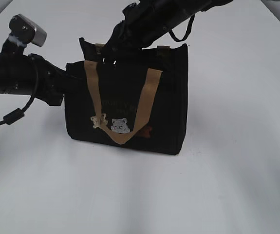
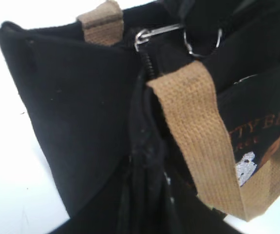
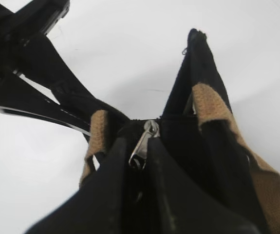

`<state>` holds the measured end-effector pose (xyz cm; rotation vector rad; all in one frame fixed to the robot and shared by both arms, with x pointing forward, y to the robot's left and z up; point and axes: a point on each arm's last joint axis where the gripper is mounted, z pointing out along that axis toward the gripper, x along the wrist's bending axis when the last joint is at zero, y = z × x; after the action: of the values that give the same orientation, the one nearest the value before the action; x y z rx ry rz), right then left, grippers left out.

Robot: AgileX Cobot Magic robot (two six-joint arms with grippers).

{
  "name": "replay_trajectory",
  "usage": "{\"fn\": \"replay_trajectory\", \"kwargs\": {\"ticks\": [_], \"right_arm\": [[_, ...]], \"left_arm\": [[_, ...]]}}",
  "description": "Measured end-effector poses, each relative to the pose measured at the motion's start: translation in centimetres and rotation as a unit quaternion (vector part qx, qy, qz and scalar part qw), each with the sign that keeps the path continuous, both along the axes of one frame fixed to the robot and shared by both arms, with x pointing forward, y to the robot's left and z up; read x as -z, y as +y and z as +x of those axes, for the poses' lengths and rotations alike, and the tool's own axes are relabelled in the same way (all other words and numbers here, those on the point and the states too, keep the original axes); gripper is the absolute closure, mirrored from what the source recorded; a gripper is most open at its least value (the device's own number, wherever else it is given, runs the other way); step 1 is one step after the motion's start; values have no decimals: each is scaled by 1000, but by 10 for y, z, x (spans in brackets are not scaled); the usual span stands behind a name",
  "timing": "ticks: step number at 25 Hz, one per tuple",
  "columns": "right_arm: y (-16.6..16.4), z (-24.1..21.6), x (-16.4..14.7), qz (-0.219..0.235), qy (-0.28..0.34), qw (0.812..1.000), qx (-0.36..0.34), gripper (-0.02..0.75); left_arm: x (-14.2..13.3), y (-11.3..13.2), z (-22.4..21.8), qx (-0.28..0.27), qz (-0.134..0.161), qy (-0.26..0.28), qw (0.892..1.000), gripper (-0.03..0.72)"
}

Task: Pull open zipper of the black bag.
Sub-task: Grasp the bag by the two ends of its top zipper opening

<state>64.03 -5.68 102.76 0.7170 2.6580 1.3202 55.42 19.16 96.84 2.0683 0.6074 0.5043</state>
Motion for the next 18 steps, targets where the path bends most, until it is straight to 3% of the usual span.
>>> {"fn": "replay_trajectory", "kwargs": {"ticks": [3,11,18], "right_arm": [[-2,0,1,-17,-3,1000,3,724],[-29,2,-16,-25,11,999,27,738],[-79,1,-29,-43,97,992,60,738]], "left_arm": [[0,0,0,0,0,0,1000,612],[0,0,0,-2,0,0,1000,612],[0,0,1,-9,-1,3,1000,612]]}}
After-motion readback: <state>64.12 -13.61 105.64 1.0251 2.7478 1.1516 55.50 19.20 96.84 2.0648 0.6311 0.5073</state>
